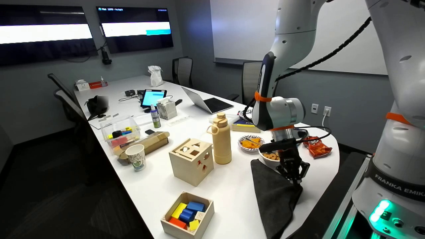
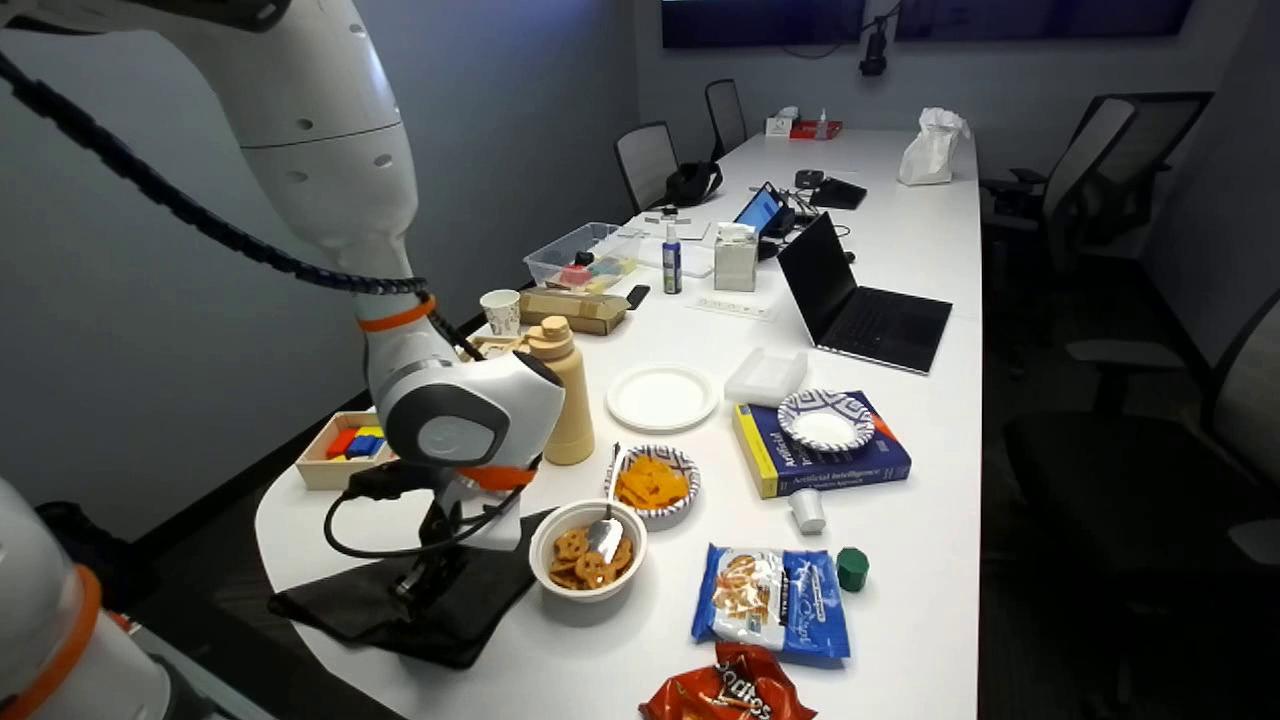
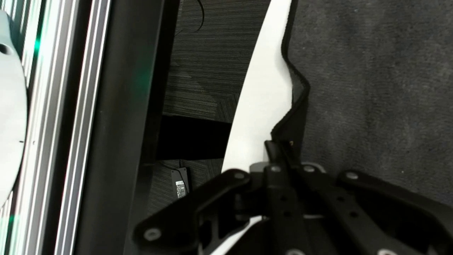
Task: Fold the towel into a triangle twice.
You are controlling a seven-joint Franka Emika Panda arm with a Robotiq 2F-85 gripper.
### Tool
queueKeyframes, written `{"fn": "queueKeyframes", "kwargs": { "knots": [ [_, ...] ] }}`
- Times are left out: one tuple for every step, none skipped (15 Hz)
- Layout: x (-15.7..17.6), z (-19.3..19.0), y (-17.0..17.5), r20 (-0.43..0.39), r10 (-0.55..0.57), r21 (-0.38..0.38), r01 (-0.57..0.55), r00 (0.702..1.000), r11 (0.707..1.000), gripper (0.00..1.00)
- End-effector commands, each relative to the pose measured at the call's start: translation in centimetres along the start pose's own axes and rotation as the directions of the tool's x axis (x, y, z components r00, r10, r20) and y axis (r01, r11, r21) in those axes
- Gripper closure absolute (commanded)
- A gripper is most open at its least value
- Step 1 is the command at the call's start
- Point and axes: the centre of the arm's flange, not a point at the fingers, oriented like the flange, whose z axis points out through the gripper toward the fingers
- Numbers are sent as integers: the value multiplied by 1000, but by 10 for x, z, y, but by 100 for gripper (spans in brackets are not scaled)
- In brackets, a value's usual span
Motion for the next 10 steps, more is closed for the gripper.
{"fn": "queueKeyframes", "kwargs": {
  "knots": [
    [5,-2,9,-21,47,-19,-47,999,999,99],
    [7,-2,8,-23,55,-24,-55,998,998,99],
    [8,-1,7,-26,63,-27,-63,998,998,99],
    [10,0,5,-27,71,-29,-72,997,997,99],
    [12,2,3,-25,78,-37,-78,997,996,99],
    [13,5,2,-22,81,-42,-82,996,996,99],
    [15,7,2,-20,89,-47,-89,996,995,99],
    [16,10,2,-17,96,-52,-97,995,994,99],
    [17,12,3,-15,104,-60,-105,994,993,72],
    [18,14,4,-13,115,-66,-116,993,991,71]
  ]
}}
